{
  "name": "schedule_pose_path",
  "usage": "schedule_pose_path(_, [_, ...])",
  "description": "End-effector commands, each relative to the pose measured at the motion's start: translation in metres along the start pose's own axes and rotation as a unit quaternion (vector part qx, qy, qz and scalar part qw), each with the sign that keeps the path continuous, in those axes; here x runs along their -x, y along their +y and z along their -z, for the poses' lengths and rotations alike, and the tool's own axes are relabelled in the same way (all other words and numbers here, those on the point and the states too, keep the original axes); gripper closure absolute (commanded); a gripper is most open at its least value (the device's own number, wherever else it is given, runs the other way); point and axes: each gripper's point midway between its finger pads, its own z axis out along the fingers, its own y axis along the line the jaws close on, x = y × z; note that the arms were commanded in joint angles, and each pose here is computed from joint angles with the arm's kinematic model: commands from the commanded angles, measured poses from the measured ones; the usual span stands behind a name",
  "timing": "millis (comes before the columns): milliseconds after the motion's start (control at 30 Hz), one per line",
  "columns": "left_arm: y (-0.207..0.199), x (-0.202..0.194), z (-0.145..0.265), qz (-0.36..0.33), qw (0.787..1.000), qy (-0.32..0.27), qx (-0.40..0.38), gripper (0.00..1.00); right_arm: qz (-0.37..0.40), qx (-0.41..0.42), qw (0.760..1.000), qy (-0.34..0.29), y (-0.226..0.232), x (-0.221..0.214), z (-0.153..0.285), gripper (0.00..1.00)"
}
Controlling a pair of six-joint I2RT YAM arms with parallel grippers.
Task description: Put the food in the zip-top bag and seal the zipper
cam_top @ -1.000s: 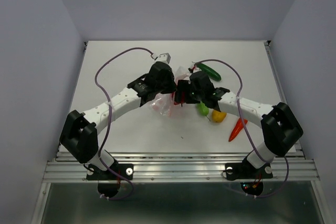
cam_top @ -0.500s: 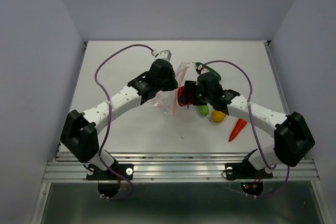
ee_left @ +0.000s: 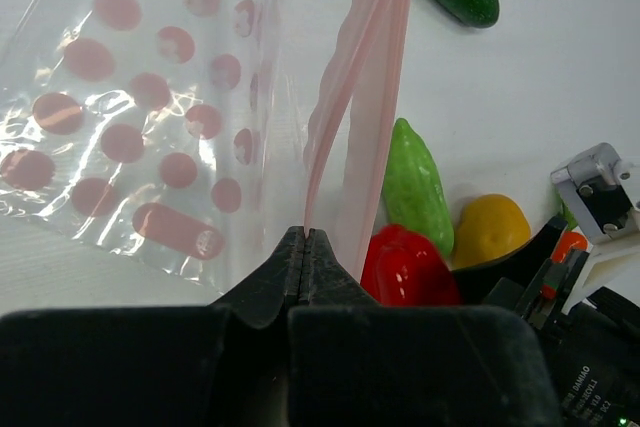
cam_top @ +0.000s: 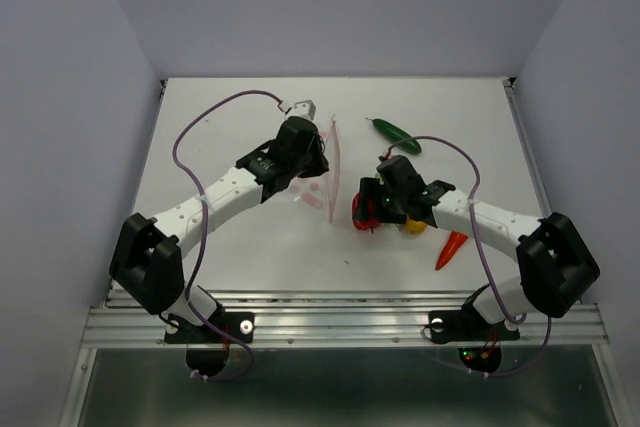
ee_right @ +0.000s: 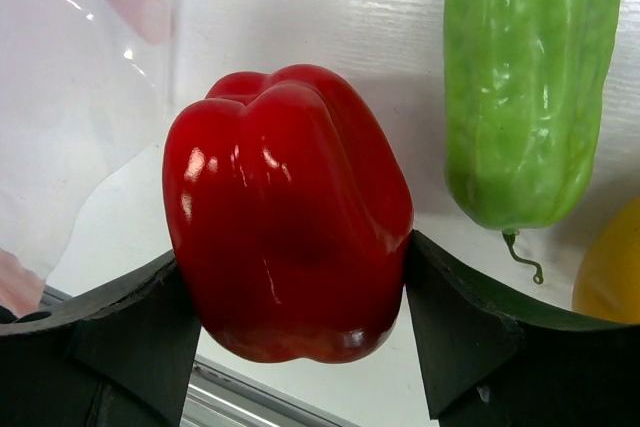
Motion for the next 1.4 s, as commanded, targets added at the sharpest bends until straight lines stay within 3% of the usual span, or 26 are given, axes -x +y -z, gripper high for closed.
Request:
schedule_pose_path(0, [-0.014, 0.010, 0.011, -0.002, 0.999, -0.020, -0.039, 1.00, -0.005, -0.018, 1.000, 0.016, -0.013, -0.011, -0.005, 0.48])
schedule_pose_path(167, [-0.017, 0.008, 0.011, -0.005, 0.999, -0.017, -0.050, 1.00, -0.009, -0.031, 0.999, 0.029, -0.017, -0.016, -0.009, 0.41])
schedule_pose_path(367, [-0.020, 0.005, 0.009, -0.012, 0.998, -0.013, -0.060, 1.00, -0.004, -0.056, 0.998, 0.028, -0.022, -0.010, -0.006, 0.24])
schedule_pose_path(433, [-0.020, 0.005, 0.009, -0.014, 0.998, -0.012, -0.061, 1.00, -0.001, -0.051, 0.998, 0.023, -0.017, -0.005, -0.001, 0.00])
schedule_pose_path(633, [-0.022, 0.002, 0.007, -0.013, 0.998, -0.007, -0.067, 1.00, 0.025, 0.013, 1.000, -0.005, 0.016, 0.022, 0.027, 0.00])
schedule_pose_path(800, [-0.025, 0.005, 0.008, -0.011, 0.997, -0.012, -0.072, 1.00, 0.049, 0.053, 0.993, -0.090, 0.043, 0.067, 0.067, 0.00])
schedule_pose_path(967, [-0.037, 0.005, 0.013, -0.011, 0.996, -0.008, -0.093, 1.00, 0.037, 0.034, 0.983, -0.174, 0.059, 0.125, 0.081, 0.00])
schedule_pose_path(1167, [-0.047, 0.010, 0.019, -0.010, 0.995, -0.013, -0.100, 1.00, 0.026, -0.014, 0.980, -0.199, 0.066, 0.167, 0.055, 0.00])
schedule_pose_path(1367, [-0.044, 0.022, 0.025, -0.003, 0.996, -0.036, -0.083, 1.00, 0.003, -0.051, 0.982, -0.180, 0.054, 0.163, 0.026, 0.01])
